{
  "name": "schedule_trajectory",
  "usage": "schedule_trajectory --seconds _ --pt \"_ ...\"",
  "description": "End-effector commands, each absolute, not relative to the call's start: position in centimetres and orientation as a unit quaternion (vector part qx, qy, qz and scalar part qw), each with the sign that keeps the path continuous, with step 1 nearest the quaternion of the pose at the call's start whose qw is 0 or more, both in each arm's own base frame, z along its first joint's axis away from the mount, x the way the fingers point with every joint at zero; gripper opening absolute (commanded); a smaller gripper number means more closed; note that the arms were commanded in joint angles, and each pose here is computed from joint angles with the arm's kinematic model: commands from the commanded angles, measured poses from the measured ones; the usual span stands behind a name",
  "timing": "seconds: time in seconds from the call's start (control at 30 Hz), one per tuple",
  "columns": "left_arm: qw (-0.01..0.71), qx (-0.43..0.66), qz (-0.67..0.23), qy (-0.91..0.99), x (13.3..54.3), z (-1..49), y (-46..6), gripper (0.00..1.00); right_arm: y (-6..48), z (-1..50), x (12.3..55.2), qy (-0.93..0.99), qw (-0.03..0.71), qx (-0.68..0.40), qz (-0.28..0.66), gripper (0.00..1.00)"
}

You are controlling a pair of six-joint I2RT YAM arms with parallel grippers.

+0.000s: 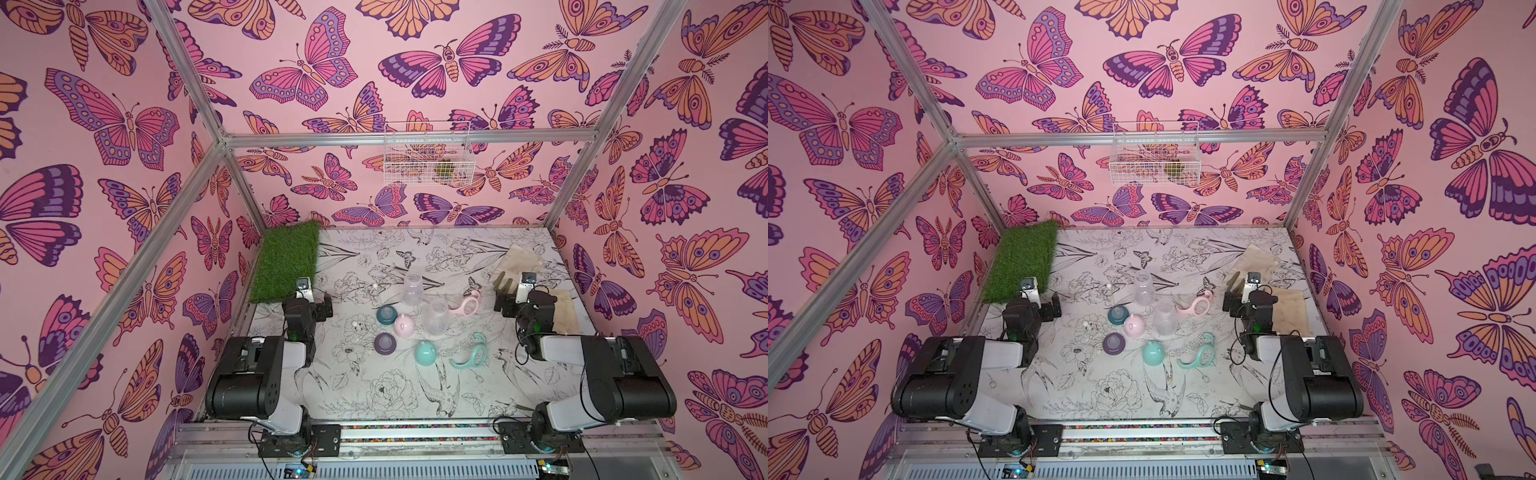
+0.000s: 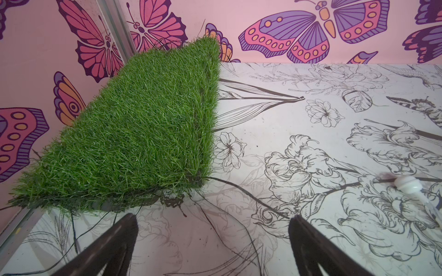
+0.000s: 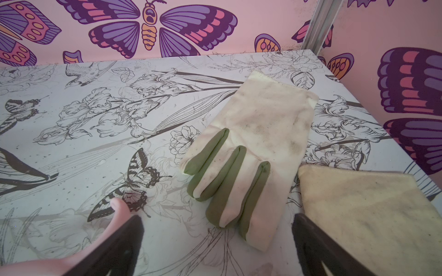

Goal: Assemble the baby bottles
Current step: Pick up the baby bottle from the center of the board.

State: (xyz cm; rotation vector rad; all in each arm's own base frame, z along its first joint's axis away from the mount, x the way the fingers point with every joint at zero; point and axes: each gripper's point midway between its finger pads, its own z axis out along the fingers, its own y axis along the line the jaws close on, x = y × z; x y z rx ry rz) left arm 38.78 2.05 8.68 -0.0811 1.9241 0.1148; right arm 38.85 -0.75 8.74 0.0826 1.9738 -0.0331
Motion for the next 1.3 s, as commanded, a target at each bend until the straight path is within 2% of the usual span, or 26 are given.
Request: schedule_trajectory --seconds 0.0,0.37,0.53,0.63,0.8,0.93,1.13,1.27 --pt "0.575 -0.034 0.045 0.816 39.2 9.0 2.1 1.00 -1.1 9.4 39.5 0.828 0.559 0.039 -0.018 0.99" --pt "0.583 -0.029 0.042 0.811 39.0 9.4 1.8 1.00 -1.0 11.1 39.0 0.813 0.581 0.036 -0.019 0.99" --pt "0.593 -0.014 0.042 0.804 38.2 11.8 1.3 1.00 -0.3 15.0 37.6 0.798 0.601 0.026 -0.034 1.00" --pt "0.588 0.009 0.052 0.807 38.0 13.5 0.2 1.00 0.8 18.1 37.1 0.790 0.612 0.028 0.000 0.98" --pt "0.611 0.040 -0.019 0.791 37.9 18.2 -3.5 1.00 4.9 21.0 36.1 0.813 0.579 -0.040 0.047 0.95" --pt "0.608 0.103 -0.075 0.783 37.8 20.9 -7.8 1.00 10.6 21.9 34.7 0.824 0.544 -0.127 0.099 0.94" --pt "0.578 0.169 -0.110 0.791 37.1 22.5 -12.2 1.00 19.4 19.9 30.7 0.824 0.479 -0.262 0.152 0.97" --pt "0.580 0.183 -0.121 0.785 36.6 23.3 -13.4 1.00 22.1 19.1 28.8 0.813 0.464 -0.288 0.201 1.00"
